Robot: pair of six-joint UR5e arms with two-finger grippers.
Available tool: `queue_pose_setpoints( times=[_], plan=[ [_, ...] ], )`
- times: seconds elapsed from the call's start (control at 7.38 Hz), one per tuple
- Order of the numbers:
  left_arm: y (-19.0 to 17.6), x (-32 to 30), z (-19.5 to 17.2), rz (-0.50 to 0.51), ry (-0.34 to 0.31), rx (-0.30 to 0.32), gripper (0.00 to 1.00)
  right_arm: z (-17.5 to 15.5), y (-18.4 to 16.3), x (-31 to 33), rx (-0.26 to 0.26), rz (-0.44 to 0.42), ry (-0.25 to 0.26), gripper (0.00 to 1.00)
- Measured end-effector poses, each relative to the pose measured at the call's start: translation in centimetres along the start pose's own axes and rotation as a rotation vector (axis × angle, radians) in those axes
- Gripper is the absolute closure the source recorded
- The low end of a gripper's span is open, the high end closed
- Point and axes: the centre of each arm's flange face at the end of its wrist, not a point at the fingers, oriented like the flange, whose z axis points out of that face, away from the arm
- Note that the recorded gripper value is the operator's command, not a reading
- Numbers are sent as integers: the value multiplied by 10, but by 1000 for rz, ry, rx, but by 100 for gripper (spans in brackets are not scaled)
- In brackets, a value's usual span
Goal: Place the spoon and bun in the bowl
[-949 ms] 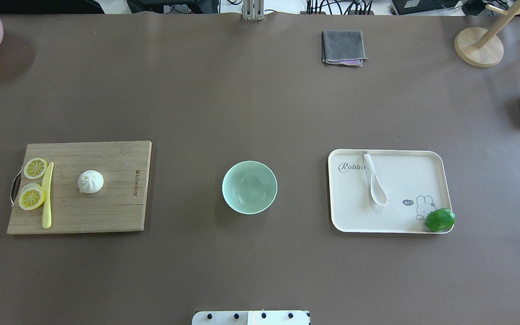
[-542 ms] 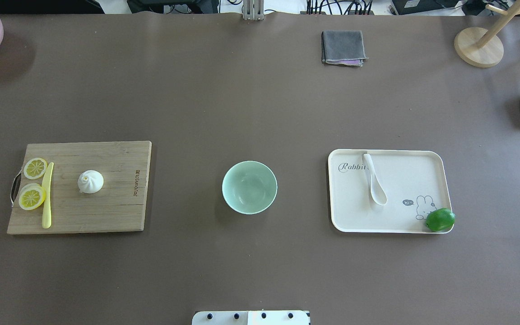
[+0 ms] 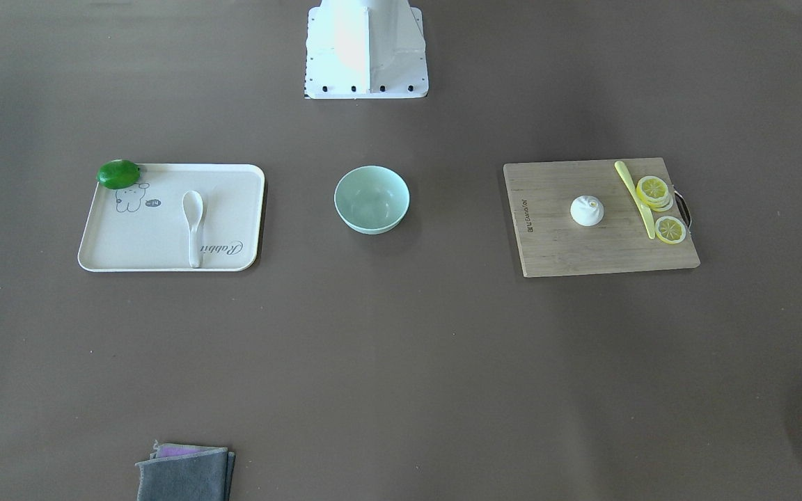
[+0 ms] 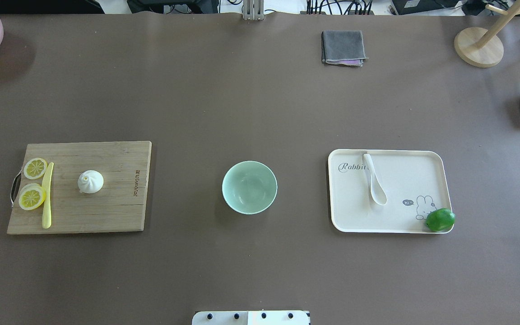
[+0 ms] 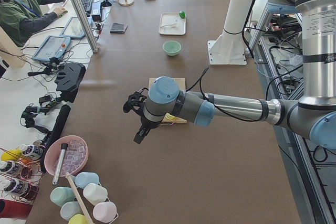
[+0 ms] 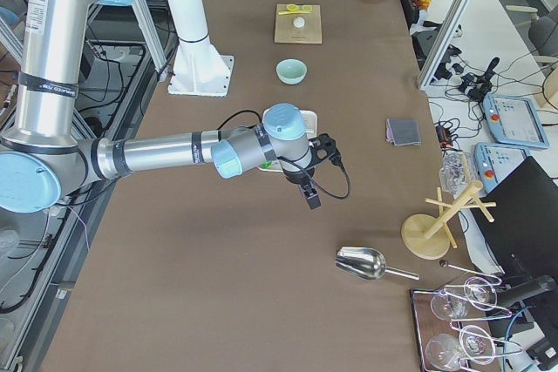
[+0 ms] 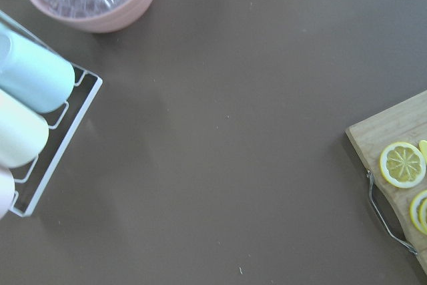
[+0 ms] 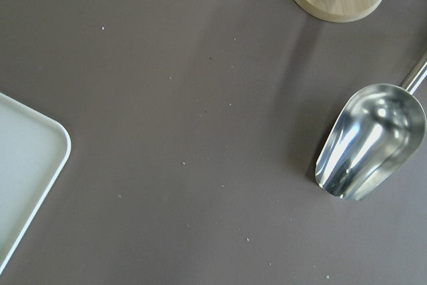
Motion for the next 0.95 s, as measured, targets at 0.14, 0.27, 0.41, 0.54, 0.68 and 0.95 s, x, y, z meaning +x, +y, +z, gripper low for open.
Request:
queue_pose_setpoints(
  times=[0.14,0.27,0.41,0.54,0.68,0.95],
  plan=[
    [2,1,4,37,37,44,2,0,-20,-13,17,31,-24,0],
    [3,5,6,54,77,77,2,5,-41,-37,23,75,-65,0],
    [2,12,10,37,120,88,2,16,-60,-70,27,117,-113,0],
    [-1,23,17,8,163,82,2,28,-75,-105,38,152,-158,0],
    [-5,35,28,-22,203,64,1,41,-86,-140,51,188,-184,0],
    [-9,54,40,-64,244,60,1,90,-95,-216,71,240,-131,0]
  ],
)
